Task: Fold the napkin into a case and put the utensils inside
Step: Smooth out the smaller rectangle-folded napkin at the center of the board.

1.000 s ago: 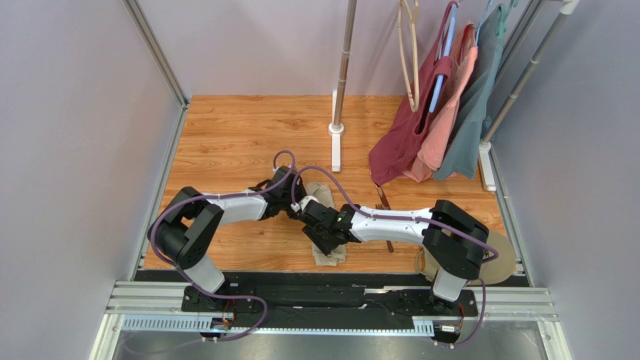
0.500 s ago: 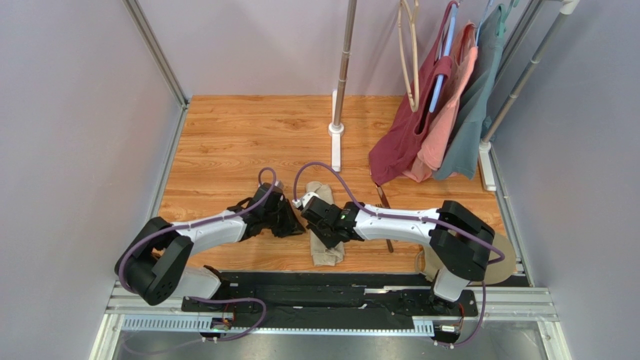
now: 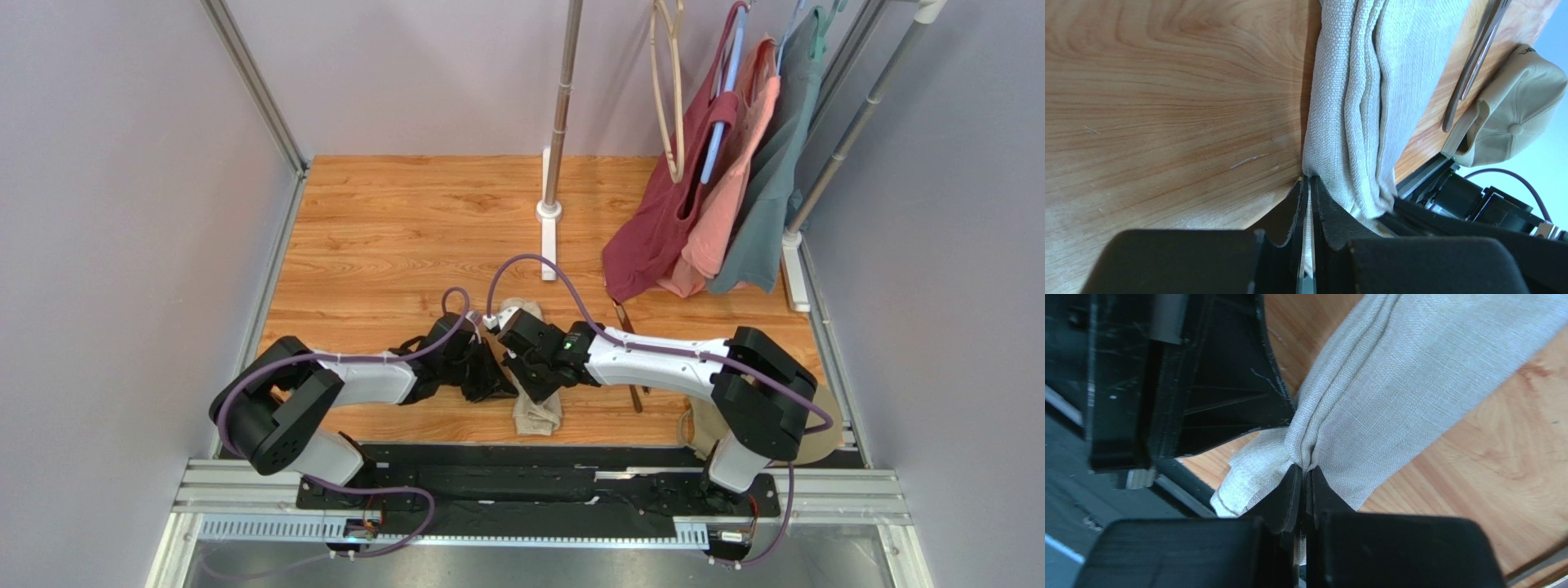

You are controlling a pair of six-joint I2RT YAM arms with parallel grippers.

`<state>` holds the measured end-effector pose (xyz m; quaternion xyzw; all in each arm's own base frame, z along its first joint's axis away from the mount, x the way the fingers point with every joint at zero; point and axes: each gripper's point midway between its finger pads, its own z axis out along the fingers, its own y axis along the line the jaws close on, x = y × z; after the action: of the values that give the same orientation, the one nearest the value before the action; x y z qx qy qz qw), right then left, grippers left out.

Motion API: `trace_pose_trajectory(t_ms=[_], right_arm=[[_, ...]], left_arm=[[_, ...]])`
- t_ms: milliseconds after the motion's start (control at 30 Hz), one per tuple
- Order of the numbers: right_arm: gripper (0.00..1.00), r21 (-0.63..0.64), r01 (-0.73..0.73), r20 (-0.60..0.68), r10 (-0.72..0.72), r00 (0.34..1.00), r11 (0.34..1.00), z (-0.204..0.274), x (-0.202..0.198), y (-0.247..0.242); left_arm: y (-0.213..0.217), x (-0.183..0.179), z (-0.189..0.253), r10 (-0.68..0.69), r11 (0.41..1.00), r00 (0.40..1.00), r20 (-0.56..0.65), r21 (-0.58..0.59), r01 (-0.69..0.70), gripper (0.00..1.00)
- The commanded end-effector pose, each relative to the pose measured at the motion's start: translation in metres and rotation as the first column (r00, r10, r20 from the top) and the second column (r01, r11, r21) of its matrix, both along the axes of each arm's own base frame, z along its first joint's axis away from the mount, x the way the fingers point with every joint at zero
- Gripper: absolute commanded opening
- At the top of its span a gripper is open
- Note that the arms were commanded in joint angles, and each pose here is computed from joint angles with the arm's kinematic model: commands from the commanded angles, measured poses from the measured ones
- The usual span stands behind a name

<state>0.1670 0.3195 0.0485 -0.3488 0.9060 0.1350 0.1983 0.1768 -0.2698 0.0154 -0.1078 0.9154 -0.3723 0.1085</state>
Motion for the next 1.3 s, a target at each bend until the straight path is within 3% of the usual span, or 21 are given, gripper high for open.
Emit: trace_pose_trajectory(t_ms=[0,333,667,700,833,933,1067,1133,1267], right_arm=[[0.0,0.172,0.02,-0.065,-0.009,0.998,0.985,0.035,-0.008,0.031],[0.0,0.233,0.182,-0.15,-0.149,0.977,0.955,0.042,0.002,0.021],[0.0,0.234,0.267,-0.248,-0.208,0.946,0.935,-0.006,0.004,0.037],[0.03,0.237,0.268,-0.265,-0.203,0.943,0.934,-0.006,0.003,0.037],[0.36,0.335,0.273,-0.344,-0.152,0.926,0.902,0.003,-0.005,0.04],[0.48,0.41,0.24,-0.388,-0.07,0.919,0.88,0.018,-0.013,0.038],[0.53,0.505,0.22,-0.436,0.026,0.899,0.835,0.043,-0.015,0.035],[0.55,0.583,0.179,-0.433,0.117,0.894,0.792,0.063,-0.022,0.036],[0.56,0.631,0.155,-0.419,0.167,0.892,0.76,0.086,-0.017,0.028]], left_arm=[[0.002,0.001,-0.001,0.033,0.999,0.999,0.006,0.017,-0.033,0.09],[0.002,-0.004,0.0,0.039,0.999,0.999,0.005,0.024,-0.039,0.05],[0.007,-0.008,0.005,0.053,0.998,0.998,0.022,0.033,-0.054,0.07],[0.011,-0.01,0.003,0.056,0.997,0.998,0.015,0.053,-0.057,0.1],[0.025,-0.013,0.009,0.067,0.994,0.996,0.054,0.087,-0.071,0.29],[0.035,-0.012,0.021,0.062,0.989,0.993,0.105,0.124,-0.075,0.34],[0.044,-0.004,0.048,0.064,0.988,0.978,0.197,0.128,-0.091,0.34],[0.046,0.0,0.059,0.06,0.988,0.97,0.234,0.125,-0.091,0.28],[0.033,0.014,0.082,0.041,0.999,0.961,0.272,0.012,-0.046,0.22]])
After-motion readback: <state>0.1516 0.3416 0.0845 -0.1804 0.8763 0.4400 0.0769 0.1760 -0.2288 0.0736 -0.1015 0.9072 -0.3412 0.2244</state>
